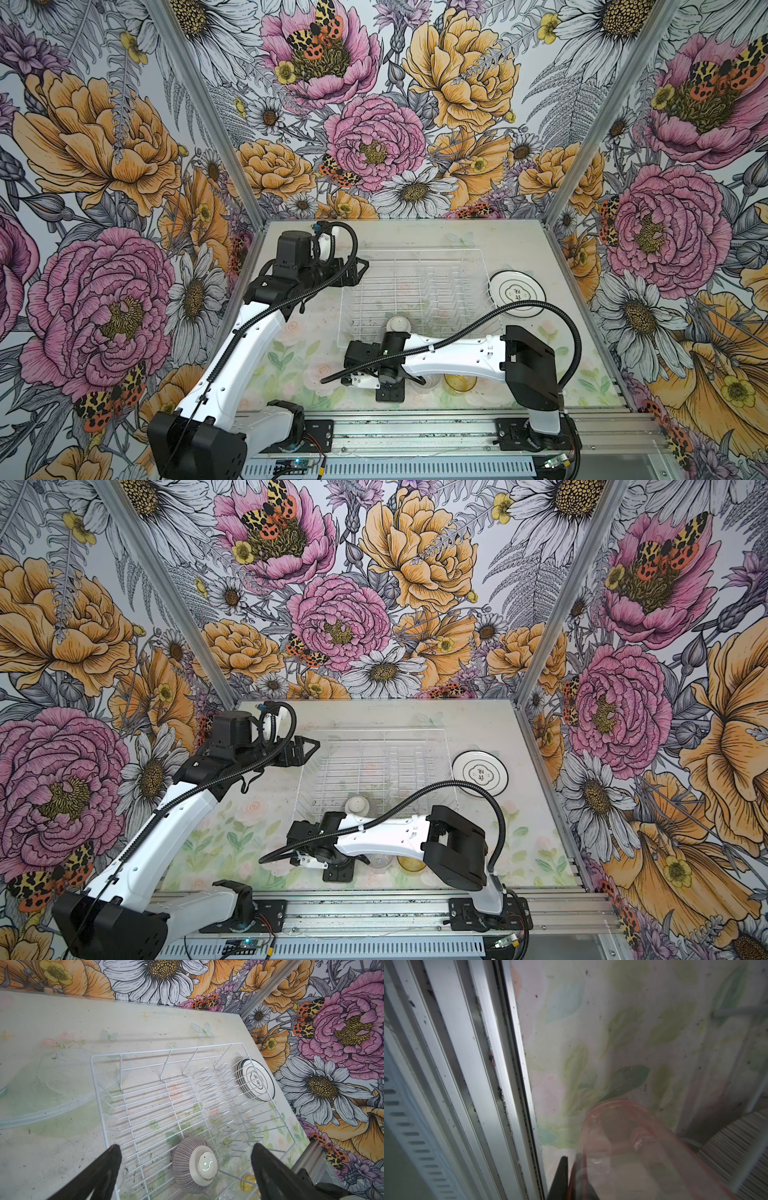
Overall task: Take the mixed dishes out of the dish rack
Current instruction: 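Lower the pink glass toward the table beside the clear glass with the right gripper, then set the pink glass down and open the right gripper, then lower the left gripper onto the purple-striped bowl while the right gripper rises over the rack, then close the left gripper on the foot of the purple-striped bowl, then lift the bowl out of the rack with the left gripper toward the right gripper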
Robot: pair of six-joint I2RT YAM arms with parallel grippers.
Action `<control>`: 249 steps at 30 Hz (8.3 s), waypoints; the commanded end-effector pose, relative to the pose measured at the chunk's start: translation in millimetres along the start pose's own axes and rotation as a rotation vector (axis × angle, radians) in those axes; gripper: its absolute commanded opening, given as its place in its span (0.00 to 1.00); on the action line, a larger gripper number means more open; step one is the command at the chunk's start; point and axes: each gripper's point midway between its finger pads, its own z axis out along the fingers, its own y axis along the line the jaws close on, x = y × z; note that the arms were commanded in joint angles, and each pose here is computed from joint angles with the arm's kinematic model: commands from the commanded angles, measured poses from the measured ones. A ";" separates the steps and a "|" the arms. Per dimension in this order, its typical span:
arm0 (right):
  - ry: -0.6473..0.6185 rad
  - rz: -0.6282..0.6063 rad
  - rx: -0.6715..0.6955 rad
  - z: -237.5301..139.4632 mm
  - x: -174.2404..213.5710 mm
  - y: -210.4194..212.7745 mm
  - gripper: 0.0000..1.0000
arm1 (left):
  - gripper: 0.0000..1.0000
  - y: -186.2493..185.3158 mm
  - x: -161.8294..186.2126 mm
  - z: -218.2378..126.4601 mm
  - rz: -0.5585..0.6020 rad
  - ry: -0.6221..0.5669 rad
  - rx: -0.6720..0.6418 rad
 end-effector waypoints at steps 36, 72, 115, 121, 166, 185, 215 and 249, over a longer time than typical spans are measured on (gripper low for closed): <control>0.052 -0.028 0.036 4.1 8.8 -11.5 0.20 | 0.99 -2.6 -2.3 3.3 0.012 0.008 0.036; -0.457 0.123 0.047 -145.5 5.5 -44.7 0.33 | 0.97 10.6 15.2 7.9 0.004 0.048 -0.014; -0.917 0.962 0.241 -210.9 159.2 -189.3 0.44 | 0.77 -66.0 175.8 110.0 0.432 0.651 -0.123; -0.923 0.970 0.237 -208.9 162.3 -190.7 0.44 | 0.75 -63.0 181.3 114.6 0.435 0.678 -0.133; -0.941 1.013 0.212 -193.9 174.6 -192.8 0.44 | 0.65 -49.7 197.4 117.9 0.479 0.771 -0.206; -0.944 1.020 0.207 -189.6 177.9 -192.8 0.44 | 0.66 -52.9 196.7 123.6 0.487 0.772 -0.212; -0.929 1.040 0.121 -171.0 173.5 -191.8 0.44 | 0.51 -48.5 168.0 113.3 0.432 0.704 -0.202; -1.042 0.964 -0.397 -126.7 123.3 -153.9 0.39 | 0.50 -58.6 130.8 106.8 0.214 0.510 0.084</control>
